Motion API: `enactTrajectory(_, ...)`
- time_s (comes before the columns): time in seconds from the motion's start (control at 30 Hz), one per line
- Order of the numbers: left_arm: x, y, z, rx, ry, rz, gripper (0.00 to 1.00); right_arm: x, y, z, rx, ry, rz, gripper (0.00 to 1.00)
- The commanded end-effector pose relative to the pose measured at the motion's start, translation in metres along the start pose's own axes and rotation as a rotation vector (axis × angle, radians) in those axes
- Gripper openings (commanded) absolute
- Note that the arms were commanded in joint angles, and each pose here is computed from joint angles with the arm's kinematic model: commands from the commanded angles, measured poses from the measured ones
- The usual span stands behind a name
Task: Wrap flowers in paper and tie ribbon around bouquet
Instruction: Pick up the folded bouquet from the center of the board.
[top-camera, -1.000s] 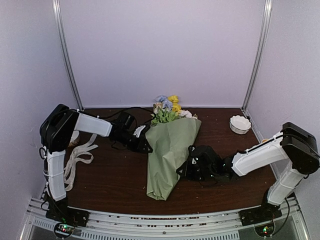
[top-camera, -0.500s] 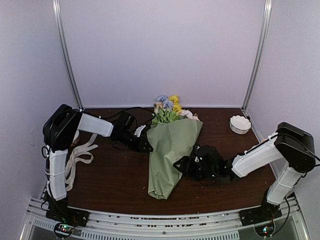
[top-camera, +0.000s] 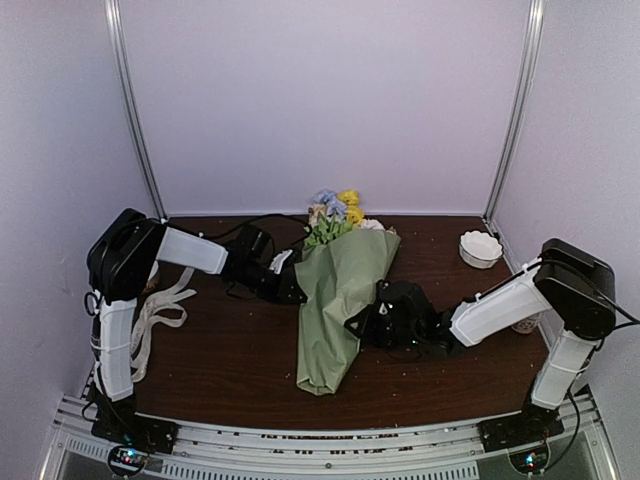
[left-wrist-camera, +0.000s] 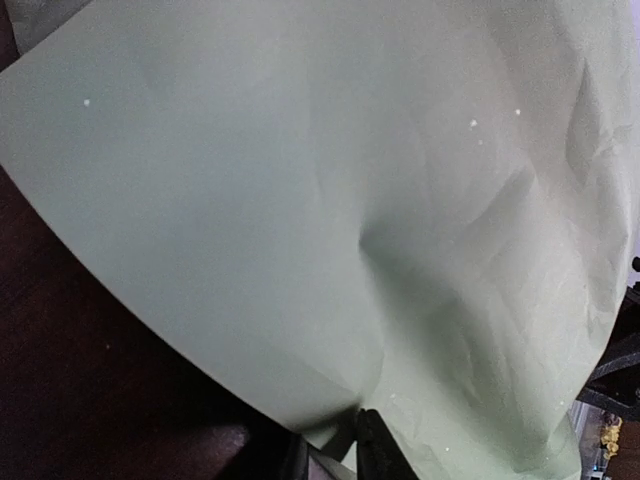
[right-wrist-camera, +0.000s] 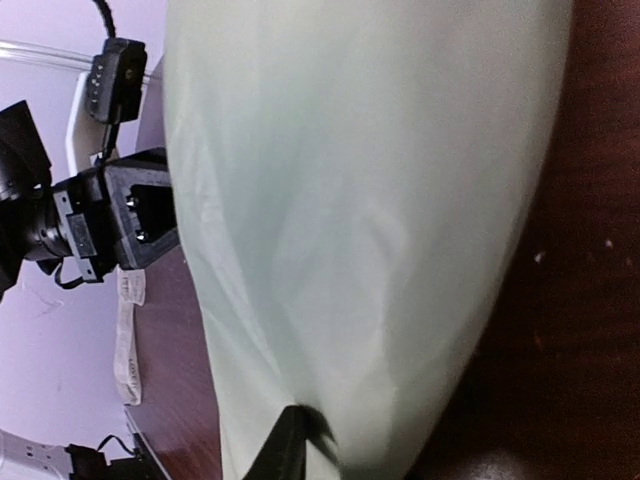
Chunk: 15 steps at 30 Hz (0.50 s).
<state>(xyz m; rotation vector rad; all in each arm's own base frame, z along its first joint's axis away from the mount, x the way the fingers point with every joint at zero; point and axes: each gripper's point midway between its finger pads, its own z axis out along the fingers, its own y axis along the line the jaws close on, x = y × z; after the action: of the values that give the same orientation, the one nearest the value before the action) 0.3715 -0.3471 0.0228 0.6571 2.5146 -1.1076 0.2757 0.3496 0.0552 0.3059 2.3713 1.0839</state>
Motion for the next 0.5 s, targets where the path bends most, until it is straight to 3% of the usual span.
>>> enactTrajectory(0.0, 0.003, 0.018, 0.003, -0.083, 0.016, -0.008, 0.22, -0.004, 0.004, 0.0, -0.029, -0.004, 0.014, 0.12)
enactTrajectory(0.07, -0.006, 0.016, -0.004, -0.101, 0.001, 0.014, 0.24, -0.004, 0.004, -0.001, -0.04, -0.007, 0.023, 0.0)
enactTrajectory(0.23, -0.039, -0.004, -0.046, -0.178, -0.127, 0.106, 0.4, -0.006, 0.001, -0.005, -0.053, -0.015, 0.032, 0.0)
enactTrajectory(0.37, -0.055, -0.005, -0.09, -0.339, -0.198, 0.195, 0.52, -0.007, 0.0, -0.007, -0.038, -0.017, 0.013, 0.0)
enactTrajectory(0.47, -0.045, 0.021, -0.122, -0.475, -0.171, 0.122, 0.54, -0.009, 0.002, -0.009, -0.022, -0.016, -0.026, 0.0)
